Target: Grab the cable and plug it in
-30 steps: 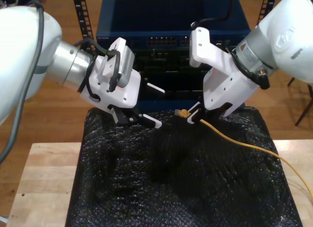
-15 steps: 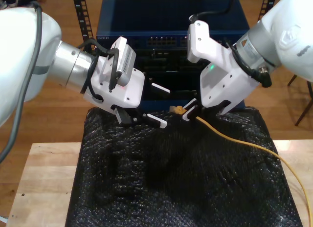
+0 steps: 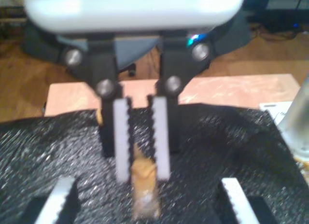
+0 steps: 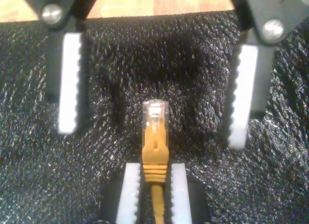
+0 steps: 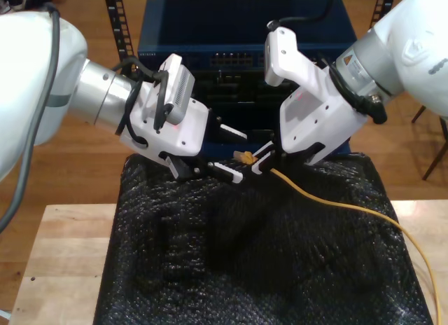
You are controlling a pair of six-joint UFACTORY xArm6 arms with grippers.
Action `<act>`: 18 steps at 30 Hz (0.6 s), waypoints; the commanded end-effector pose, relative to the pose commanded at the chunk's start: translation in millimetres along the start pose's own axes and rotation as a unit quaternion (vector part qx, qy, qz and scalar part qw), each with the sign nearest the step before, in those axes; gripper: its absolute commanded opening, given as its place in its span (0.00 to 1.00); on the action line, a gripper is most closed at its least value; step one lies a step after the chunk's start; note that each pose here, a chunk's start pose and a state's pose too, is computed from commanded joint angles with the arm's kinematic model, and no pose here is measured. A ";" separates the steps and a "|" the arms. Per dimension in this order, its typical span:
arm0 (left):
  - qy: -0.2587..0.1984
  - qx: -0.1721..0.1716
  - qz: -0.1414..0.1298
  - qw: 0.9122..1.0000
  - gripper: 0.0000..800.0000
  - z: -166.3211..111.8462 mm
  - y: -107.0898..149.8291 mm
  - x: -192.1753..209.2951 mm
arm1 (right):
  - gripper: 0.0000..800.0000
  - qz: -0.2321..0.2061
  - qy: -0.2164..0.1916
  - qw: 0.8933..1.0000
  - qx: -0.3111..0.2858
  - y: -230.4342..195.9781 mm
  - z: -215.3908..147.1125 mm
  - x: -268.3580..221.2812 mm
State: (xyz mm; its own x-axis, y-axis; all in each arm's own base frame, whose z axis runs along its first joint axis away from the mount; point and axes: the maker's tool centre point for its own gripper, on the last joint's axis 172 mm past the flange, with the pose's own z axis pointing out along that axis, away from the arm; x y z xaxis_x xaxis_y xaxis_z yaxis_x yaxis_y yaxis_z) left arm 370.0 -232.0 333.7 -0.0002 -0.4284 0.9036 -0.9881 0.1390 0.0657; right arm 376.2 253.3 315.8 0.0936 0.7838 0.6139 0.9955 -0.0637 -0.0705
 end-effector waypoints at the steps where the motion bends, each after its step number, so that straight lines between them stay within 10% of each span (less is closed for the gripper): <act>1: 0.006 0.000 -0.001 1.000 0.77 0.3 0.0 3.1 | 0.01 0.002 0.003 1.000 0.001 -0.4 0.5 0.8; 18: 0.019 0.010 -0.015 1.000 0.71 -6.4 -7.0 -1.4 | 0.01 0.009 0.009 1.000 -0.008 5.2 -5.2 0.4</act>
State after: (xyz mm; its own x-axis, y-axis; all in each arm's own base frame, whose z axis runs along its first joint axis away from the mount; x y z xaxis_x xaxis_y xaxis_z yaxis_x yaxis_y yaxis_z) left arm 377.9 -226.7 334.6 0.0345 -0.3978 0.9168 -0.9905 0.1084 0.0843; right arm 381.6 250.0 319.8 0.1117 0.7710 0.6270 0.9937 -0.0878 -0.0691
